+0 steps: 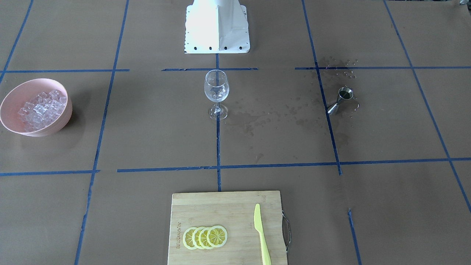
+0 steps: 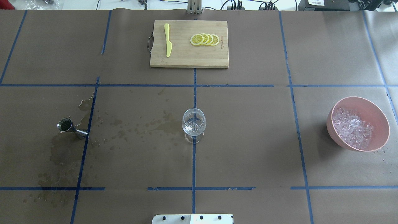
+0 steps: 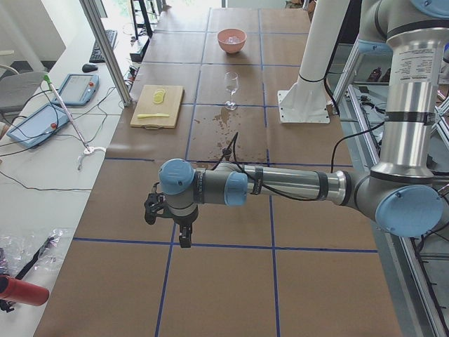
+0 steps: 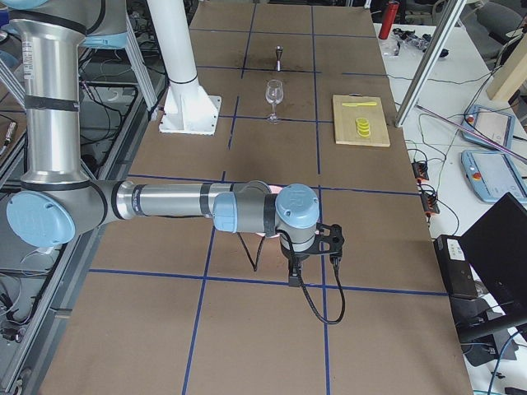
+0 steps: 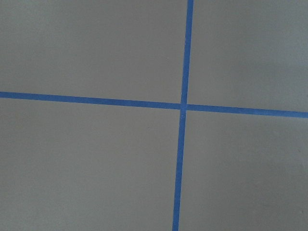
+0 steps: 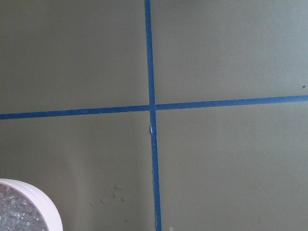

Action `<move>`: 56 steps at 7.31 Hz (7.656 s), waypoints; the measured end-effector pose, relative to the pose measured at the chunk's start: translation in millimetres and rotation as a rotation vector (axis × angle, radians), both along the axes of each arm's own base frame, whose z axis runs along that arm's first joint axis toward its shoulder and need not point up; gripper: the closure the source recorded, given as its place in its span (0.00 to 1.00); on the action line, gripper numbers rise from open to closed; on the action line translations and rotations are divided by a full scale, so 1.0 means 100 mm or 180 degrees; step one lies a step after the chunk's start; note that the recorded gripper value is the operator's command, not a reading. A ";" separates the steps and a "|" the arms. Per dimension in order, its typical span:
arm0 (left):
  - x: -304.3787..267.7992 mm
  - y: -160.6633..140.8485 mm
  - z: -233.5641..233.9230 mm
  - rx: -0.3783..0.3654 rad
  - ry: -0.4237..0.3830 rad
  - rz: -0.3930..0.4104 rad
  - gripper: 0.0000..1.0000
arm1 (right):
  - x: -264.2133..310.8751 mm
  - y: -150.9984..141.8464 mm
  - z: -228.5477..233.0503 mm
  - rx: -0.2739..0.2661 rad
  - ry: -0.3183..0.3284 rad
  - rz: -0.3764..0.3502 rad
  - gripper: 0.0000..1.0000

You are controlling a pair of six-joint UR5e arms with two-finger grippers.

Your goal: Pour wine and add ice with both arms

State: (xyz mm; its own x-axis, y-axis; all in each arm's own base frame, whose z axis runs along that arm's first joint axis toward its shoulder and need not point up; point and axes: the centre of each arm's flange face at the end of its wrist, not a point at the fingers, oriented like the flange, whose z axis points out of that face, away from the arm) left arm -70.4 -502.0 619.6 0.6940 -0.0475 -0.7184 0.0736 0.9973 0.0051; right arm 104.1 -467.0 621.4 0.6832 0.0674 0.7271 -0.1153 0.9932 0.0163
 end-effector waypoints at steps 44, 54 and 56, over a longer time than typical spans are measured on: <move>4.97 2.42 -1.10 0.2263 -0.0292 -0.2807 1.00 | -0.47 -0.26 -0.92 0.0203 -0.0310 0.0007 0.00; 4.41 1.96 -2.46 0.2634 -0.0294 -0.2797 1.00 | -0.58 -0.19 -0.99 0.0096 -0.0306 0.0070 0.00; 4.48 1.82 -2.82 0.2683 -0.0248 -0.2714 1.00 | -0.79 -0.12 -1.22 0.0015 -0.0304 0.0130 0.00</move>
